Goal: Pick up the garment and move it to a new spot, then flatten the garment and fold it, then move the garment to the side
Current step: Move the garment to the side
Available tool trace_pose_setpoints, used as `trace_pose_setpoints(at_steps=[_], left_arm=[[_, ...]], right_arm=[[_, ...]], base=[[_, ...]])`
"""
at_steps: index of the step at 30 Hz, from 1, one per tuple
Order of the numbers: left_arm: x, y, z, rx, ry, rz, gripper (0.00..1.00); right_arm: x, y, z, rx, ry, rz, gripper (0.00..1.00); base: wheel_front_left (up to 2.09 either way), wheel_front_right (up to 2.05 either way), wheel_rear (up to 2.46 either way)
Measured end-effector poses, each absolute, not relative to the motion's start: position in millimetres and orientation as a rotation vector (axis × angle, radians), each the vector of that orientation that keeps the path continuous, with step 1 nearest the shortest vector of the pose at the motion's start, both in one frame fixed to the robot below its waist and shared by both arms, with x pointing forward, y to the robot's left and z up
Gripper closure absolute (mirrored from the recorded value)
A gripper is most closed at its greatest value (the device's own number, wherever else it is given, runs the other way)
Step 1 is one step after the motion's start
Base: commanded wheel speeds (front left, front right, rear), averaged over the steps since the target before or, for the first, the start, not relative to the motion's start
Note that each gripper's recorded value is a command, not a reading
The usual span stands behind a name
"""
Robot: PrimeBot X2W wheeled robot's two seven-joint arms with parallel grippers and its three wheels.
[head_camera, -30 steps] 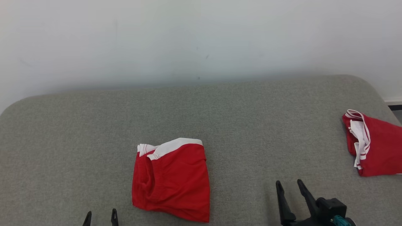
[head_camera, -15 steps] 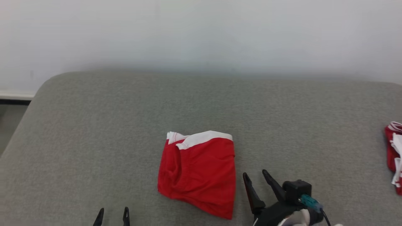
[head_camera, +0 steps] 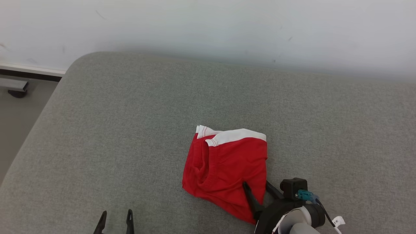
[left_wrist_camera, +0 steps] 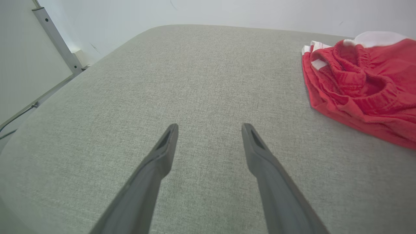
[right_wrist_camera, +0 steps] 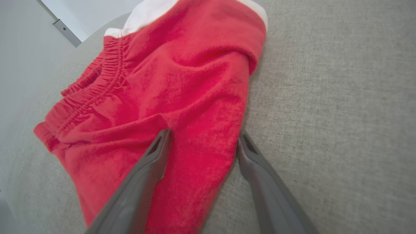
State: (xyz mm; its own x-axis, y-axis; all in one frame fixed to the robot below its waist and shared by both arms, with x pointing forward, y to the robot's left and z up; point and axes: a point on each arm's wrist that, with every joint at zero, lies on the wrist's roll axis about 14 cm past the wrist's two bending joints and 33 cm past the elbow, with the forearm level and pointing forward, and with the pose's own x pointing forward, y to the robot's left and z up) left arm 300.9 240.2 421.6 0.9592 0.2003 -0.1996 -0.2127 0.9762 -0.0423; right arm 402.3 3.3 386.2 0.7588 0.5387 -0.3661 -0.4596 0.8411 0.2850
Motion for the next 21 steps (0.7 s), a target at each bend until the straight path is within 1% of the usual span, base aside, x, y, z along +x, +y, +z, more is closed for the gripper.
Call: trace_pose_setpoints(at_steps=[1, 2, 3, 4, 5, 11, 17, 21], left_arm=[[301, 241, 421, -0.064, 0.199, 0.213, 0.0], [301, 241, 420, -0.064, 0.2, 0.212, 0.0], [302, 240, 421, -0.064, 0.199, 0.208, 0.0], [303, 239, 421, -0.065, 0.197, 0.205, 0.0], [305, 237, 422, -0.066, 0.194, 0.201, 0.0], [311, 232, 426, -0.071, 0.178, 0.179, 0.0], [317, 222, 427, -0.069, 0.173, 0.141, 0.0], [327, 205, 426, -0.073, 0.176, 0.078, 0.0]], right_arm=[[403, 5, 386, 0.184, 0.458, 0.552, 0.0], [402, 7, 385, 0.186, 0.462, 0.557, 0.09], [401, 8, 385, 0.188, 0.466, 0.56, 0.51], [401, 7, 385, 0.184, 0.464, 0.562, 0.96], [400, 7, 384, 0.181, 0.464, 0.562, 1.0], [401, -5, 386, 0.183, 0.449, 0.524, 1.0], [408, -40, 388, 0.209, 0.433, 0.405, 1.0], [410, -69, 393, 0.2, 0.407, 0.33, 1.0]], base=[[0.0, 0.0, 0.0], [0.0, 0.0, 0.0], [0.0, 0.0, 0.0], [0.0, 0.0, 0.0], [0.0, 0.0, 0.0], [0.0, 0.0, 0.0], [0.0, 0.0, 0.0], [0.0, 0.0, 0.0]])
